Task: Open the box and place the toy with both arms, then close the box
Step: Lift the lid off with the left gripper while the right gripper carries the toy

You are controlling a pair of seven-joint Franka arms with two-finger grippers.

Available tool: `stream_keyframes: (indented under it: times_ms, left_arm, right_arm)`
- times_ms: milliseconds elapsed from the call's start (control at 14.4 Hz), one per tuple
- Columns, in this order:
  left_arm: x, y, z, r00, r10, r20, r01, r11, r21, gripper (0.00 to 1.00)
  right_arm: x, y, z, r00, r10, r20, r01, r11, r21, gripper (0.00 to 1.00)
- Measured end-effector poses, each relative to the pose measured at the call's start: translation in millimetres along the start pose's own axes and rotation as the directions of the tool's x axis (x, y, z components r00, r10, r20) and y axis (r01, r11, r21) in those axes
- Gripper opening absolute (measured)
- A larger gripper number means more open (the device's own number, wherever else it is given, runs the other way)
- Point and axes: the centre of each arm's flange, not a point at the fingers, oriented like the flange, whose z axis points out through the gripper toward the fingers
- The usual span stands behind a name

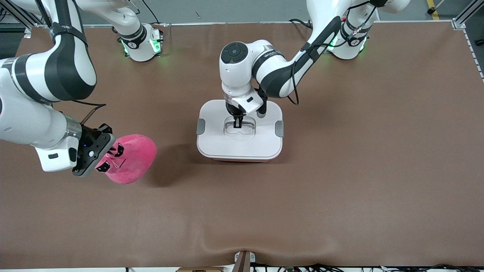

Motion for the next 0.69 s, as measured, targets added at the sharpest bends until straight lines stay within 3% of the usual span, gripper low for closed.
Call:
stream_keyframes:
  times_ms: [347,693]
  left_arm:
    - [12,12,-43,0.999,0.045,0.004,-0.045,0.998,-0.037,0.07]
    - [89,61,-91,0.976,0.216,-0.004,-0.216,0.976,0.015,0.07]
  right_arm:
    - [13,-11,-20,0.972,-0.234,0.014,0.234,0.971,-0.056,0.07]
    - [46,-60,-46,0.897,-0.438,0.053,0.441,0.891,-0.109,0.07]
